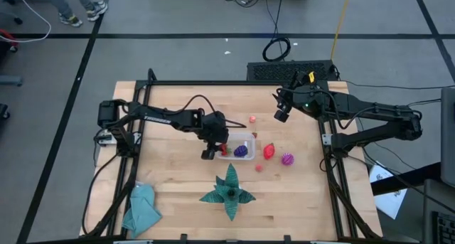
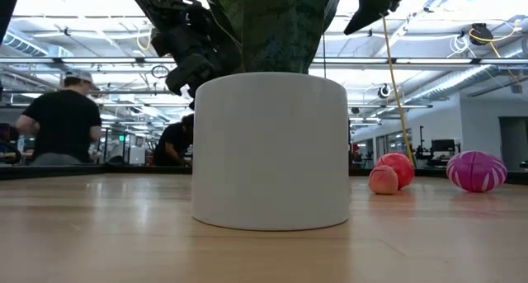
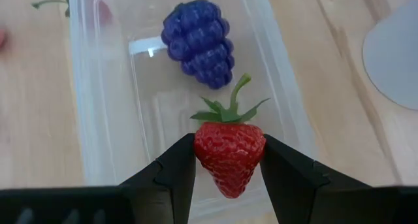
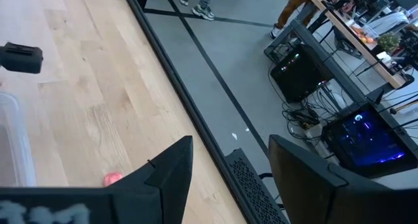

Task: Pick and placing Produce into tupperware
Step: Put the red strawberry into the transparent bin

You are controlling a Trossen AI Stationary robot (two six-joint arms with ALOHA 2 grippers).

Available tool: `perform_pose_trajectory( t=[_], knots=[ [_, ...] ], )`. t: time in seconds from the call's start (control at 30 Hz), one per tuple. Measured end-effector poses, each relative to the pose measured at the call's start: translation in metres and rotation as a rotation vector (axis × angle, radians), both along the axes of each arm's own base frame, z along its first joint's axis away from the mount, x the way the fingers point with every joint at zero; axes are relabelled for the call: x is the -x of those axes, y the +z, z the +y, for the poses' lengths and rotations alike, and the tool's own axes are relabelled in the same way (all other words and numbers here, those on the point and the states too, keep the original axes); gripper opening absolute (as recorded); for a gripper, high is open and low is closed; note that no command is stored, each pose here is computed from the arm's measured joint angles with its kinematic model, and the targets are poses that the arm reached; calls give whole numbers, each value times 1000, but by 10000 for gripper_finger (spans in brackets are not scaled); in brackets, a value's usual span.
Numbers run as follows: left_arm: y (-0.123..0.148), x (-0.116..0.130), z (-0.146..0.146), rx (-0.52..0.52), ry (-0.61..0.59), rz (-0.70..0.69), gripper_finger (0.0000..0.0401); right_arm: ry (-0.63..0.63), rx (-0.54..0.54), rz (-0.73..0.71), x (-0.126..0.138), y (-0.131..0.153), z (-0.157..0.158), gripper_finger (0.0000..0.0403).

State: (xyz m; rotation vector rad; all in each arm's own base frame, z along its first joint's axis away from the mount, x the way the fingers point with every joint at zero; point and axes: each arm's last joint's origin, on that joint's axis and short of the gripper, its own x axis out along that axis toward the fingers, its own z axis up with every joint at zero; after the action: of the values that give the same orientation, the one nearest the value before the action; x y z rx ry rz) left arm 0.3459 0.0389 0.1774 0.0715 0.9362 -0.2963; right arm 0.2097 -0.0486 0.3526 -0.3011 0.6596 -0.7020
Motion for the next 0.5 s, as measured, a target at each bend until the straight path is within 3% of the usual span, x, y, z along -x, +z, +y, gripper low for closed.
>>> perform_pose_trajectory(
  t=[0.5],
  knots=[
    [0, -3, 0, -1, 5, -30, 159, -5, -6, -7, 0, 0, 0, 192]
  ],
)
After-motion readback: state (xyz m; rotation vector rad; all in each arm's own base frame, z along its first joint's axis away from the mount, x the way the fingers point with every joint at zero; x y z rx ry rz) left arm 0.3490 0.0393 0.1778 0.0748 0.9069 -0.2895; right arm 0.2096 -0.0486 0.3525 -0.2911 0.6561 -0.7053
